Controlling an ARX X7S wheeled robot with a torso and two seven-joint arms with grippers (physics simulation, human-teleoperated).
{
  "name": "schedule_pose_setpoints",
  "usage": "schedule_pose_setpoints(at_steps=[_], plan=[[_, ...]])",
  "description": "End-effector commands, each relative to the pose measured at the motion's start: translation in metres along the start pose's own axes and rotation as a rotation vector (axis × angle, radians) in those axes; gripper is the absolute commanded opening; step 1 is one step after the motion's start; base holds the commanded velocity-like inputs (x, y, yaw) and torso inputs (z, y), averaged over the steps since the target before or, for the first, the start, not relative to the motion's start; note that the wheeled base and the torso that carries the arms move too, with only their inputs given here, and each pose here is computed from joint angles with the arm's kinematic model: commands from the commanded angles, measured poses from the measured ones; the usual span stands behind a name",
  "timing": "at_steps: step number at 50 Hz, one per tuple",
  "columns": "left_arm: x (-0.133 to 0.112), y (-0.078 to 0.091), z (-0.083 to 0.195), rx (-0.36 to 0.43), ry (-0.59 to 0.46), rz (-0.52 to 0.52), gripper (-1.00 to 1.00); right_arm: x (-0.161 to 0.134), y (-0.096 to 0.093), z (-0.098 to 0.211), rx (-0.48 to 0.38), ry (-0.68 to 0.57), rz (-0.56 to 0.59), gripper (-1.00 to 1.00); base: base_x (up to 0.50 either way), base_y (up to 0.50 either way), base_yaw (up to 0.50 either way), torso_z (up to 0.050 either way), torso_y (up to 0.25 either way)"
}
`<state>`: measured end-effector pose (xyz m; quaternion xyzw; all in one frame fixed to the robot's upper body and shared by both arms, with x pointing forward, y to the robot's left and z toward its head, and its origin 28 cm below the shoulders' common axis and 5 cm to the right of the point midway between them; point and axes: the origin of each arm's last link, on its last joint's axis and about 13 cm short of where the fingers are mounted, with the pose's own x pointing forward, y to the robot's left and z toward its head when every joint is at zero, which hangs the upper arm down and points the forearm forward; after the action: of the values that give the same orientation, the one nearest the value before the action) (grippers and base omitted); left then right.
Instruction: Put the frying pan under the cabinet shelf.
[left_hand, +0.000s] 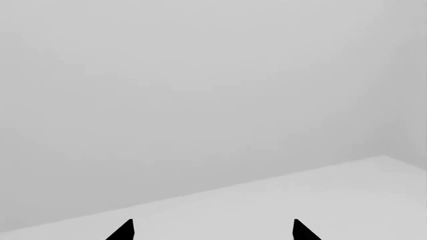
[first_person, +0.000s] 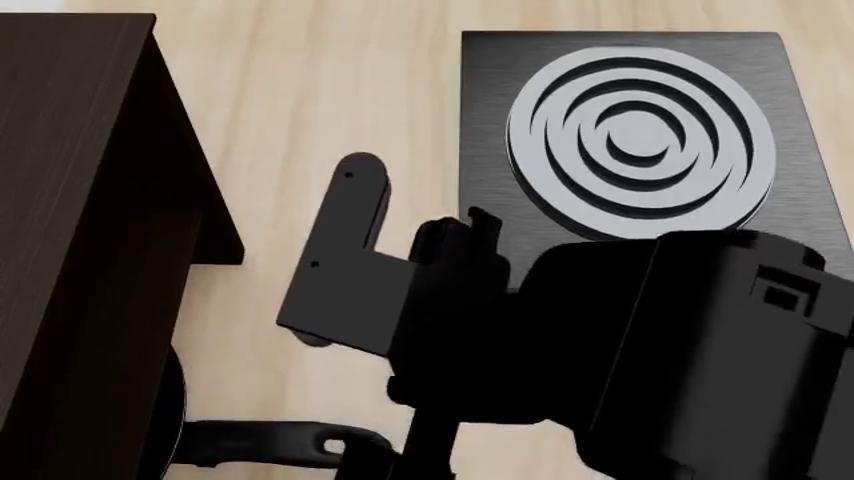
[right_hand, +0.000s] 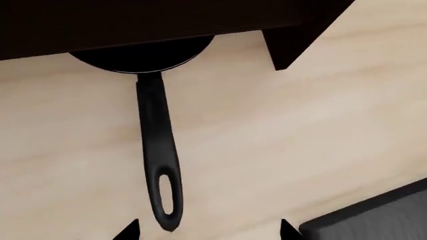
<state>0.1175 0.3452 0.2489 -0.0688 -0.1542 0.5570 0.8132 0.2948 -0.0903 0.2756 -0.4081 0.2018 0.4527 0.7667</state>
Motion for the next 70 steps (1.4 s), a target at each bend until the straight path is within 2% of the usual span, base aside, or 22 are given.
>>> schedule_pose_setpoints(at_steps=[1, 11, 20, 25, 32, 49, 57, 60, 64, 65, 70], plan=[[-0.001, 0.002, 0.005, -0.005, -0.014, -0.001, 1.0, -0.031, -0.003, 0.007, 0.022, -0.064, -0.096, 1.0, 0.0, 0.0, 0.0, 0.0, 0.0], [-0.002, -0.001, 0.01, -0.006, -0.017, -0.037, 1.0, -0.052, -0.007, 0.013, 0.025, -0.094, -0.16, 1.0, 0.0, 0.0, 0.0, 0.0, 0.0], [-0.002, 0.004, 0.019, -0.014, -0.031, -0.025, 1.0, -0.064, -0.008, 0.014, 0.035, -0.106, -0.211, 1.0, 0.0, 0.0, 0.0, 0.0, 0.0], [-0.003, 0.002, 0.019, -0.013, -0.033, -0.036, 1.0, -0.076, -0.005, 0.019, 0.027, -0.149, -0.284, 1.0, 0.0, 0.0, 0.0, 0.0, 0.0], [-0.004, 0.0, 0.023, -0.015, -0.041, -0.043, 1.0, -0.087, -0.003, 0.019, 0.069, -0.178, -0.351, 1.0, 0.0, 0.0, 0.0, 0.0, 0.0], [-0.005, 0.0, 0.029, -0.012, -0.057, -0.06, 1.0, -0.125, 0.022, 0.01, 0.116, -0.286, -0.516, 1.0, 0.0, 0.0, 0.0, 0.0, 0.0], [-0.007, 0.0, 0.035, -0.021, -0.064, -0.075, 1.0, -0.14, 0.029, 0.006, 0.155, -0.348, -0.604, 1.0, 0.0, 0.0, 0.0, 0.0, 0.0], [-0.008, 0.0, 0.038, -0.027, -0.072, -0.08, 1.0, -0.142, 0.031, 0.005, 0.158, -0.346, -0.603, 1.0, 0.0, 0.0, 0.0, 0.0, 0.0], [-0.009, -0.001, 0.042, -0.033, -0.082, -0.088, 1.0, -0.147, 0.032, 0.006, 0.147, -0.372, -0.696, 1.0, 0.0, 0.0, 0.0, 0.0, 0.0], [-0.009, -0.001, 0.043, -0.031, -0.083, -0.085, 1.0, -0.149, 0.033, 0.007, 0.173, -0.399, -0.687, 1.0, 0.0, 0.0, 0.0, 0.0, 0.0], [-0.01, 0.002, 0.048, -0.041, -0.092, -0.081, 1.0, -0.152, 0.035, 0.006, 0.189, -0.417, -0.726, 1.0, 0.0, 0.0, 0.0, 0.0, 0.0]])
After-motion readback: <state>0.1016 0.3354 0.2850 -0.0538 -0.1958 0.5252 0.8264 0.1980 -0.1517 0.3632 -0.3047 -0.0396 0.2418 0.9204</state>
